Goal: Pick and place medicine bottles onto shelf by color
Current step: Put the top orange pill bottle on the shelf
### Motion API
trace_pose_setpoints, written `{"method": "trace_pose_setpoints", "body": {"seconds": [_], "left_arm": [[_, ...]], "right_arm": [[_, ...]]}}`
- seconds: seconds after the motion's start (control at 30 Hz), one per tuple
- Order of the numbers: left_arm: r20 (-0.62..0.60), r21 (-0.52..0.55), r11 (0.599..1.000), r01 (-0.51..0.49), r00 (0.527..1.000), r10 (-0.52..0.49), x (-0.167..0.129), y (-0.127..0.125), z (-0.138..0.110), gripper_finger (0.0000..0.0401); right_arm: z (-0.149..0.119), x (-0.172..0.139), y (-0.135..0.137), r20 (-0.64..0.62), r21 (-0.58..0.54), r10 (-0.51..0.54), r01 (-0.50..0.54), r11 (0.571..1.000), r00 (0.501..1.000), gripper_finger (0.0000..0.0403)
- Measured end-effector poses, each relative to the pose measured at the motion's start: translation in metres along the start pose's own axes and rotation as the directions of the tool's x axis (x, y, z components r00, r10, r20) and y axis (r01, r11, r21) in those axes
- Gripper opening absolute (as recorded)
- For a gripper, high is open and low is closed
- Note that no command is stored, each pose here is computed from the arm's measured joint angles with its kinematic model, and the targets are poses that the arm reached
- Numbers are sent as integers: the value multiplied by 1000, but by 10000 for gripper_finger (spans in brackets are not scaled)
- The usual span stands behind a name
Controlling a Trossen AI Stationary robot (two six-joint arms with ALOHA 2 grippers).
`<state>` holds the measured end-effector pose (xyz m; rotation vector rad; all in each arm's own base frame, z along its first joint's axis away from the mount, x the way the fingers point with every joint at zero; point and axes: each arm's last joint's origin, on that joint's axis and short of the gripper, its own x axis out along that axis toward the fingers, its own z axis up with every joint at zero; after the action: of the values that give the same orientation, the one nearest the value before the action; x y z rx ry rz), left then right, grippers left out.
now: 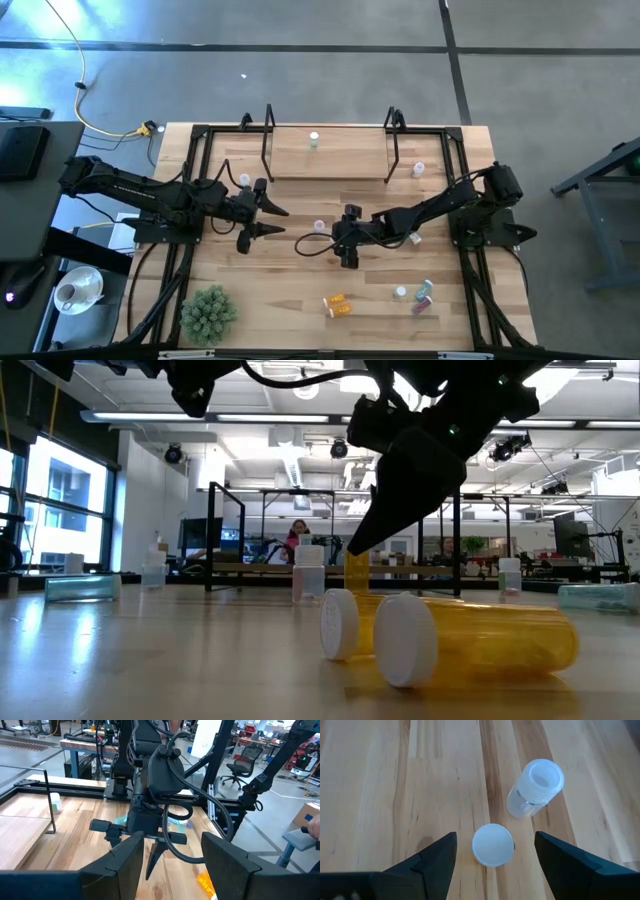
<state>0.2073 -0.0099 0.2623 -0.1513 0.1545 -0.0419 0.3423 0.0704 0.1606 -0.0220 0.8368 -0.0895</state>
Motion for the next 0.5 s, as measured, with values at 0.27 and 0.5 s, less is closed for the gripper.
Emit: {"method": "trace_pose_setpoints", "body": {"seconds": [0.27,0.5], "left_arm": [[0,0,1000,0,1000,0,0,0,0,188],[0,0,1000,0,1000,0,0,0,0,188]], "right_arm": [[0,0,0,-4,0,3,-3,1000,1000,236],[0,0,0,-5,-2,4,-4,1000,1000,177]]}}
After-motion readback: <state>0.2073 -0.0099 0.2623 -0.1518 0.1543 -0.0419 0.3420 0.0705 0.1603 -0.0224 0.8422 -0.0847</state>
